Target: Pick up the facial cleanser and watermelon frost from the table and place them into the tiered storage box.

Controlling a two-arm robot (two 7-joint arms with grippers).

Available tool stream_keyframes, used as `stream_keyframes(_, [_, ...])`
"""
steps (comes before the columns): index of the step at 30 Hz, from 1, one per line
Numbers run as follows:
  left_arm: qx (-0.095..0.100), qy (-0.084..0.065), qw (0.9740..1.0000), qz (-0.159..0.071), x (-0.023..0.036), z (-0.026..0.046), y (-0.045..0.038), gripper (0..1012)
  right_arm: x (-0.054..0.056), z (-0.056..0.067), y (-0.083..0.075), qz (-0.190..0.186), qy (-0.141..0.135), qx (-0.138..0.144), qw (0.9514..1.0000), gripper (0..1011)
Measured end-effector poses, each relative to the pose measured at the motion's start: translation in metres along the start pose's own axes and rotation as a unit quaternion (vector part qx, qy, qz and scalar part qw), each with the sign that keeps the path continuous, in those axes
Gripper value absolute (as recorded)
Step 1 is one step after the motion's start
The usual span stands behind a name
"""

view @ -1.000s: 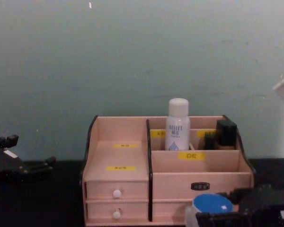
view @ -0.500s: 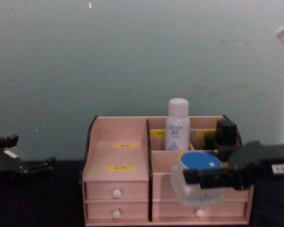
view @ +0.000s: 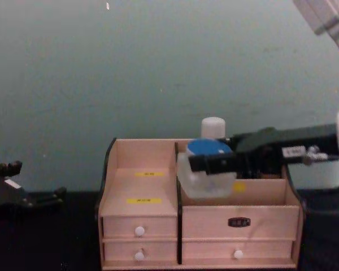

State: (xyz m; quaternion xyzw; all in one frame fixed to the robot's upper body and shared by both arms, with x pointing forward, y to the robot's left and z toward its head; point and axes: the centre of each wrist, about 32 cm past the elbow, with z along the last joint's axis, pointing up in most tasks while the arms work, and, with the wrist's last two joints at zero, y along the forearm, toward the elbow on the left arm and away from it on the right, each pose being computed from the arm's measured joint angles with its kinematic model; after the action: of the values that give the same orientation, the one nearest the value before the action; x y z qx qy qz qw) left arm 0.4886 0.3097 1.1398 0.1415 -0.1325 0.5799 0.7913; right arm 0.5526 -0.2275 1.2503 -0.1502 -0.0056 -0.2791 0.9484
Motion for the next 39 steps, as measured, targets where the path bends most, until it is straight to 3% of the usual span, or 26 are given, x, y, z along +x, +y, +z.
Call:
stream_keyframes(9, [0.000,0.000,1.0000,0.000,0.0000,0.0000,0.0000,1001,0.014,0.017,0.029,0.012,0.001,0.013,0.9998,719])
stream_keyframes(18, [0.000,0.000,1.0000,0.000,0.0000,0.0000,0.0000,1002,0.029,0.023,0.058,0.013,0.018,0.010,0.9997,719])
stream_keyframes(29, [0.000,0.000,1.0000,0.000,0.0000,0.0000,0.0000,1002,0.043,0.025,0.086,0.013,0.030,0.012,0.9994,719])
stream_keyframes(39, [0.000,0.000,1.0000,0.000,0.0000,0.0000,0.0000,1001,0.045,0.021,0.102,0.011,0.030,0.005,0.9995,719])
